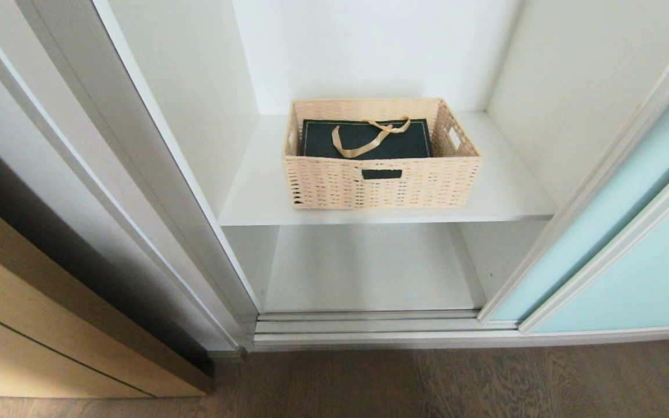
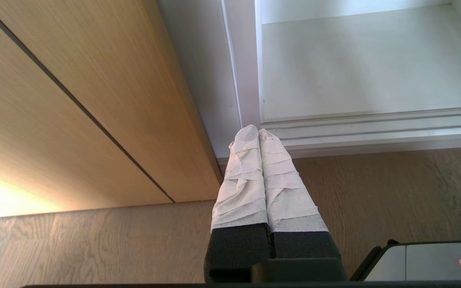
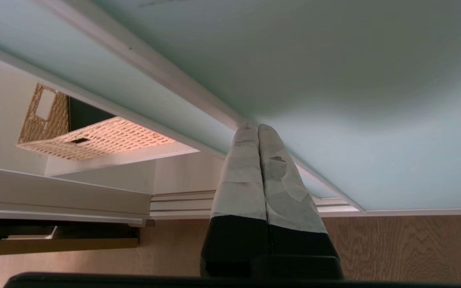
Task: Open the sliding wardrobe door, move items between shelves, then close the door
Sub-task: Close the door
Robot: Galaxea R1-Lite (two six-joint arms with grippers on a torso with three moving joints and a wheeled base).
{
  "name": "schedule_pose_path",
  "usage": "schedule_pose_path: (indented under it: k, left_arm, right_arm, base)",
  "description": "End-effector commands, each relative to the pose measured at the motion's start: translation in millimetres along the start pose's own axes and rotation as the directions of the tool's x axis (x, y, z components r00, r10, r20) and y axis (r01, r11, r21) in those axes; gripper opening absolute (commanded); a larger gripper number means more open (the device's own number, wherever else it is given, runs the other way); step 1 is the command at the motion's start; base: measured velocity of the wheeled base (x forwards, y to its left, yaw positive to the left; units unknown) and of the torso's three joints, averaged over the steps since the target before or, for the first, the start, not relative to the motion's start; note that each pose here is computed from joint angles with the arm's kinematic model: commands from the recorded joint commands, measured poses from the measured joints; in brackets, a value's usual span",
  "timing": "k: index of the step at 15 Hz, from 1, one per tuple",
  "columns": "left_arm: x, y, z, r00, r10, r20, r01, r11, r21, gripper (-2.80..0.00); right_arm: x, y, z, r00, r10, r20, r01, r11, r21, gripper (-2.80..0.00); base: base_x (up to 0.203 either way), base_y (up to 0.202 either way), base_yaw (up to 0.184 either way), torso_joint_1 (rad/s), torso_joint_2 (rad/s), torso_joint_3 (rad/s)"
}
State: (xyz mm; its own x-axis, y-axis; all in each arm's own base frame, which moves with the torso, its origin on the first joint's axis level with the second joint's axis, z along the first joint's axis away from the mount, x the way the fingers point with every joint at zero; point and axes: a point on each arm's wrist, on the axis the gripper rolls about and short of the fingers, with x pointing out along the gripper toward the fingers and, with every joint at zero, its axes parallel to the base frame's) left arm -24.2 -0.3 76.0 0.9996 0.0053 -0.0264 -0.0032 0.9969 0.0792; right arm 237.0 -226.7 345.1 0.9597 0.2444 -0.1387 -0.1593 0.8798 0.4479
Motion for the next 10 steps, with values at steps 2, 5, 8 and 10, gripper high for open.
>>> schedule_pose_path:
  k: [2,5,8,10]
  left_arm:
    - [0,0.0,0,1.0,0.0,-0.001,0.0,1.0,0.0,-2.8]
    - [0,0.0,0,1.0,-0.001,-0.001,0.001,1.0,0.0,-2.8]
    - [0,0.0,0,1.0,0.0,-0.001,0.0,1.0,0.0,-2.8]
    - [0,0.0,0,1.0,-0.001,-0.001,0.001,1.0,0.0,-2.8]
  right_arm:
    - [6,3,0,1.0,-0.001,-0.002,0.001,1.0,-0.006,-2.8]
    - [17,6,3,1.0,-0.014,0.001,0.014,1.0,-0.016,-2.8]
    - [24,15,3,1.0,0.001,-0.005,-0.001,1.0,-0.028,-2.8]
    - [26,24,0,1.0,0.019,-0.017,-0.019,0.999,-0.027,-2.8]
  base:
    - [0.0,0.0,0.0,0.0,0.0,0.0]
    - [0.0,0.0,0.0,0.0,0.0,0.0]
    - [0.0,0.0,0.0,0.0,0.0,0.0]
    - [0.0,0.0,0.0,0.0,0.0,0.0]
